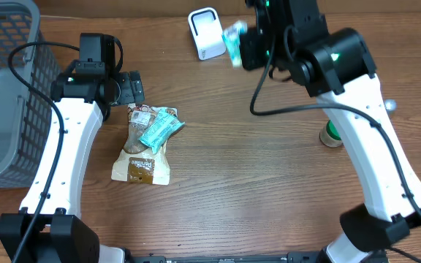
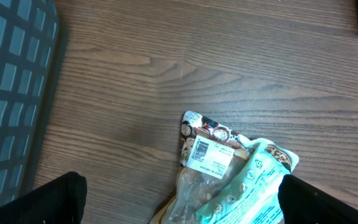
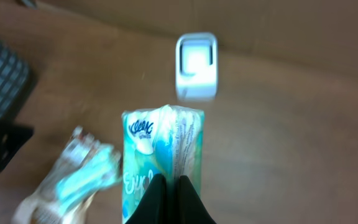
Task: Scan the item barcode
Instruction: 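Swing the tissue pack up to the white scanner, label facing it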
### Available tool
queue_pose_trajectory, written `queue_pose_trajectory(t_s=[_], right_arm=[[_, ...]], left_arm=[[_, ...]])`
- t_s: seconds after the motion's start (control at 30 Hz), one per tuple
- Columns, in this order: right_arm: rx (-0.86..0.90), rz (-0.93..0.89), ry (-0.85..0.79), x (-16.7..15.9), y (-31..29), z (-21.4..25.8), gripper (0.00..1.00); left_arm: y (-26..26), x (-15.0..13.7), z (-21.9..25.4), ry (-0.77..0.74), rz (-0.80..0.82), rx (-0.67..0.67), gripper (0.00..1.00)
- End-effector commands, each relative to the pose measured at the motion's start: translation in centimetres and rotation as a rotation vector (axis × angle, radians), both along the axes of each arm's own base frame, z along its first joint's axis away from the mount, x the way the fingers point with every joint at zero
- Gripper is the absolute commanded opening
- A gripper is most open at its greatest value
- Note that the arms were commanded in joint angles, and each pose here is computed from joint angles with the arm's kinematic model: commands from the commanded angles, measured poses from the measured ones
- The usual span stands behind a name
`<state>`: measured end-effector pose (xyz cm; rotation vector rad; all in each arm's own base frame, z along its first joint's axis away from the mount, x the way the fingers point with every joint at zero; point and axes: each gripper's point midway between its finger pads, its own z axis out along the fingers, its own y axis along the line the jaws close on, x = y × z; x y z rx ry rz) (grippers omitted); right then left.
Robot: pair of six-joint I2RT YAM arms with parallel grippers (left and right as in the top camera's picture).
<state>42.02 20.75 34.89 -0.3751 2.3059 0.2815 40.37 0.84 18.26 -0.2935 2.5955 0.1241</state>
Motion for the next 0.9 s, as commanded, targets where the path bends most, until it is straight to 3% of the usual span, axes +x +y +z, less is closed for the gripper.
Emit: queue_pose_trajectory(t_s=[0.0, 0.17, 0.57, 0.87], right_arm=[[-0.163, 0.088, -0.095, 3.1, 0.4, -1.2, 0.04], [-0.271, 0.070, -0.168, 6.7, 0.4, -2.8, 0.04], [-0.496, 0.223, -0.296, 13.3, 4.3, -9.3, 0.04], [-0.515, 0.228, -0.378, 17.1, 7.0, -13.3, 0.04]], left_arm=[[0.4, 0.1, 0.6, -0.017, 0.001, 0.017, 1.00], [0.4, 0.1, 0.6, -0.017, 0.001, 0.017, 1.00], [0.4, 0.1, 0.6, -0.017, 0.001, 0.017, 0.99], [0.4, 0.1, 0.6, -0.017, 0.001, 0.017, 1.00]])
